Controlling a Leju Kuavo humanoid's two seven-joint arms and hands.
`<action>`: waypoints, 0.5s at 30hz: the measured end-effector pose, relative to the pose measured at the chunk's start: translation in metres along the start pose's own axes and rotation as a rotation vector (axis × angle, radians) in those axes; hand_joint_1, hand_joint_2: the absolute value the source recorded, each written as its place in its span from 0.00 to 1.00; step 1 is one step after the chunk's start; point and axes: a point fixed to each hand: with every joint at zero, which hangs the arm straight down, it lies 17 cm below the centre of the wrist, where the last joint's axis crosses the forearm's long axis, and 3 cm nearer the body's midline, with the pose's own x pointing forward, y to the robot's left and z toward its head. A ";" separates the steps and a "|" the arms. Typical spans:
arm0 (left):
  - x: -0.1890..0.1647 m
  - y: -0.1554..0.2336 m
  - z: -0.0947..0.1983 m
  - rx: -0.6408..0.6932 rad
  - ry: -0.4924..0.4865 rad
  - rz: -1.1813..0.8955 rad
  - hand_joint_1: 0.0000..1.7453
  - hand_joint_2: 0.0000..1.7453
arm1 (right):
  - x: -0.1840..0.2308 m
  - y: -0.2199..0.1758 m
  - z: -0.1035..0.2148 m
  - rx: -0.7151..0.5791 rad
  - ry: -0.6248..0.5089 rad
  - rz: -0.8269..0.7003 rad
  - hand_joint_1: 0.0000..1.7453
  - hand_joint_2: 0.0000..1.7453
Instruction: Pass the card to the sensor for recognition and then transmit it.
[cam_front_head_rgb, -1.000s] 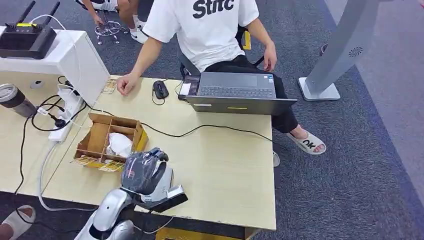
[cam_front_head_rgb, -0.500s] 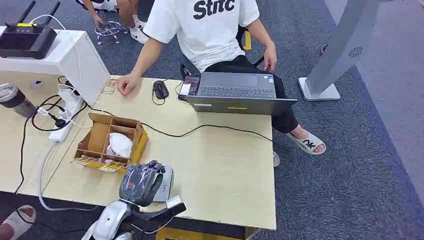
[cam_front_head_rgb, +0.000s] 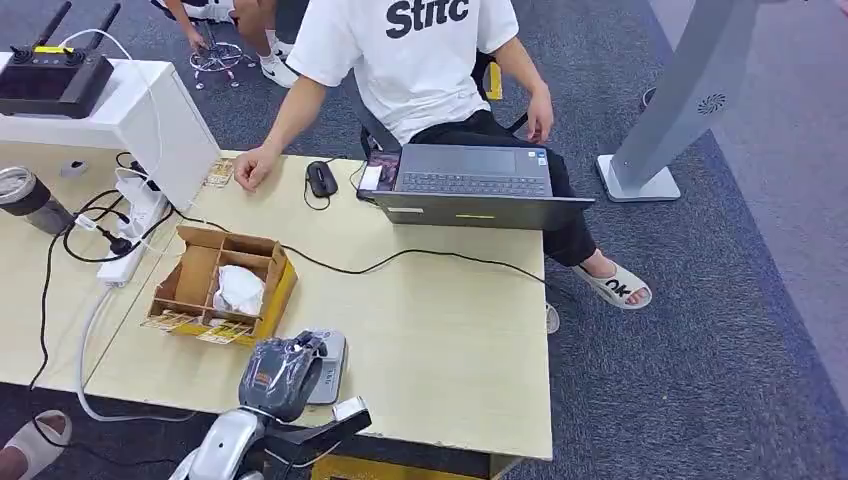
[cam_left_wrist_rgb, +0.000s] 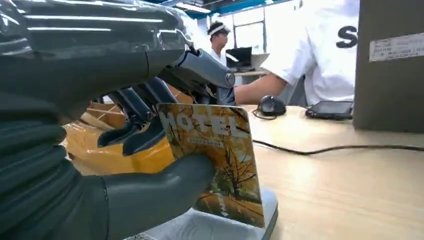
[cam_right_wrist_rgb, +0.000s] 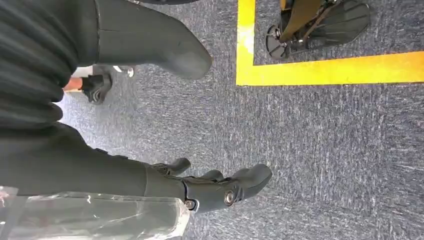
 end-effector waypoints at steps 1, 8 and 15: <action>-0.001 -0.001 0.001 -0.002 0.004 -0.002 1.00 1.00 | 0.000 0.000 0.000 0.001 -0.001 0.000 0.00 1.00; -0.010 -0.009 0.005 -0.015 0.030 -0.013 1.00 1.00 | 0.001 0.004 0.001 0.006 -0.005 0.005 0.00 1.00; -0.043 0.085 0.003 0.286 0.046 -0.092 1.00 1.00 | -0.003 0.004 0.002 0.012 -0.007 -0.009 0.00 1.00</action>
